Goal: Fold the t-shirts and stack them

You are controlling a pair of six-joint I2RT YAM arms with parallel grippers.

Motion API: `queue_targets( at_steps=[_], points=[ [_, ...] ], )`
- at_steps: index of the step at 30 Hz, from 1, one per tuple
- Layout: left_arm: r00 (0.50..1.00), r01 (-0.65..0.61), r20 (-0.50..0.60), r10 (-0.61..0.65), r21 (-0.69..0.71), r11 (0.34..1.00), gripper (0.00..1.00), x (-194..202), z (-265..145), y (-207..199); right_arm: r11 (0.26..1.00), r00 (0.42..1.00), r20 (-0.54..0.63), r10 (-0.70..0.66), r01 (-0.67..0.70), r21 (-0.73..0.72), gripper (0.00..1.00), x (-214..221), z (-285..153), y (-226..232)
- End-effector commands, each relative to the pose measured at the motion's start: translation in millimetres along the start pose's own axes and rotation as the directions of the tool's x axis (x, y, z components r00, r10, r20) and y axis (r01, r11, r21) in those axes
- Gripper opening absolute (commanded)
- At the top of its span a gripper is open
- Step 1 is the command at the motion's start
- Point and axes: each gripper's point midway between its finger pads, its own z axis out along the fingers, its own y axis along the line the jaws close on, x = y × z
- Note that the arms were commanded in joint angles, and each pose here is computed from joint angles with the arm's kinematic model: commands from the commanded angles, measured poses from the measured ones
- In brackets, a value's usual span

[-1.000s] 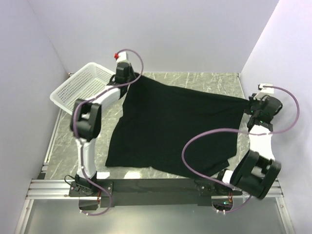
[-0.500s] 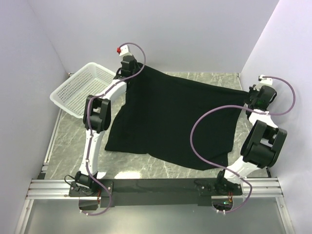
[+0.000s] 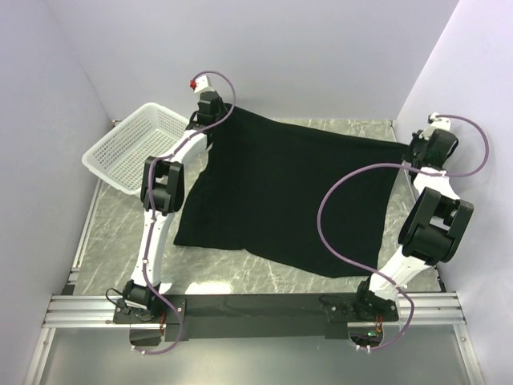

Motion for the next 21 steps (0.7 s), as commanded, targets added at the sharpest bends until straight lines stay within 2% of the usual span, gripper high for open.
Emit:
queue_targets(
  at_steps=[1,6,9,21],
  points=[
    [0.989,0.006,0.145,-0.019,0.089,0.996,0.01,-57,0,-28,0.995,0.996,0.089,0.024,-0.032,0.098,0.0,-44,2,-22],
    [0.984,0.022,0.176,-0.028,0.035,0.999,0.01,-60,8,-19,0.969,0.994,0.109,0.029,-0.054,0.242,0.0,-49,-1,-51],
    [0.983,0.033,0.177,-0.038,0.029,0.999,0.01,-58,11,-17,0.964,0.996,0.091,0.025,-0.048,0.263,0.0,-41,-2,-55],
    [0.991,0.022,0.125,-0.04,0.143,0.99,0.01,-43,9,-29,0.999,1.0,-0.017,-0.006,0.007,0.034,0.0,-9,0,-19]
  ],
)
